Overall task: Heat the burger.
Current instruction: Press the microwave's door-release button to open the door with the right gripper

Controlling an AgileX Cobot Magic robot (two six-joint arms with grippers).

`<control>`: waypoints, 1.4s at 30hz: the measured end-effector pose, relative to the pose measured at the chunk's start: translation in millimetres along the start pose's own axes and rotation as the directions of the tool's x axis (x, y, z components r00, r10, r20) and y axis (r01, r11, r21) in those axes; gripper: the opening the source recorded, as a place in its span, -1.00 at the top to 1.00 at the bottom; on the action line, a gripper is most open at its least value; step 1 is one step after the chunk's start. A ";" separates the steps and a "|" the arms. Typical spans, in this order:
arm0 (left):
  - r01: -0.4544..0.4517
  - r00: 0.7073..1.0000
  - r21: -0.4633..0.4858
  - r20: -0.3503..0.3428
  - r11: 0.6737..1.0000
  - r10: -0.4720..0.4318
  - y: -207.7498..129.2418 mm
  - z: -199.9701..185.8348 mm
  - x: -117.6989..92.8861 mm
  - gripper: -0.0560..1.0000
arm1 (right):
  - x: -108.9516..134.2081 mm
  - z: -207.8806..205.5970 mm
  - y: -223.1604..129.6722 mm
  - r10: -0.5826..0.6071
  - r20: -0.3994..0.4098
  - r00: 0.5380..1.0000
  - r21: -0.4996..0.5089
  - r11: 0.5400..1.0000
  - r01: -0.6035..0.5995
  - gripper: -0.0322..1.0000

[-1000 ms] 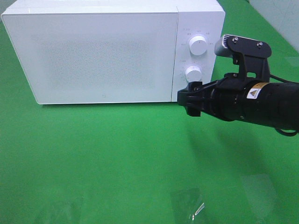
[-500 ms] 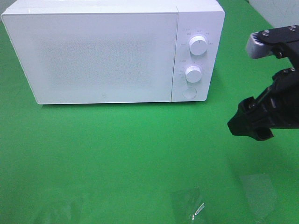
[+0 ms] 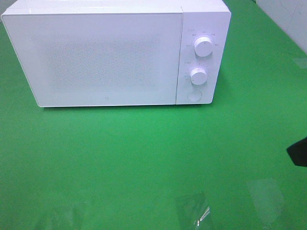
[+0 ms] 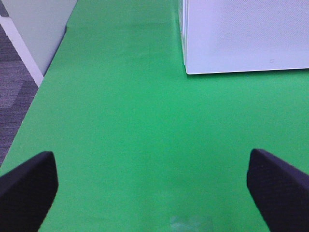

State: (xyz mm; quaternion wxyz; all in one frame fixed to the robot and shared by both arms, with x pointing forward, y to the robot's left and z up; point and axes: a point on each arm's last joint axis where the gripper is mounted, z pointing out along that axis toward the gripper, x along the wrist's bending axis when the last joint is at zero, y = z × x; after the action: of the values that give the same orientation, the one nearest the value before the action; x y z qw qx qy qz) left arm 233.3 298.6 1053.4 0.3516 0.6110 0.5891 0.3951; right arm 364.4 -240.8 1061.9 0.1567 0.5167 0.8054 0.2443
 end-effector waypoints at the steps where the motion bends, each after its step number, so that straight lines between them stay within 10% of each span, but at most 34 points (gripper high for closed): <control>1: 0.000 1.000 0.000 0.000 1.000 0.000 0.0 0.0 0.0 -0.98 | 0.0 0.0 0.0 0.000 0.000 1.000 0.000 1.000 0.000 -0.54; 18: 0.000 1.000 0.000 0.000 1.000 0.000 0.0 0.0 0.0 -0.98 | -10.6 -87.9 -59.5 0.211 0.141 0.967 -0.430 0.893 -0.132 -0.53; 42: 0.000 1.000 0.000 -0.001 1.000 0.000 0.0 0.0 0.1 -0.98 | 4.4 -87.3 -114.4 0.313 0.181 0.932 -0.626 0.768 -0.136 -0.52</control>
State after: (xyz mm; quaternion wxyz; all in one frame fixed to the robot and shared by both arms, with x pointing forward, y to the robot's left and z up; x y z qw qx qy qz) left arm 233.3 298.7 1053.4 0.3512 0.6109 0.5892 0.3954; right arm 232.1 -296.7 1070.9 0.3923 0.5618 0.5872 0.4310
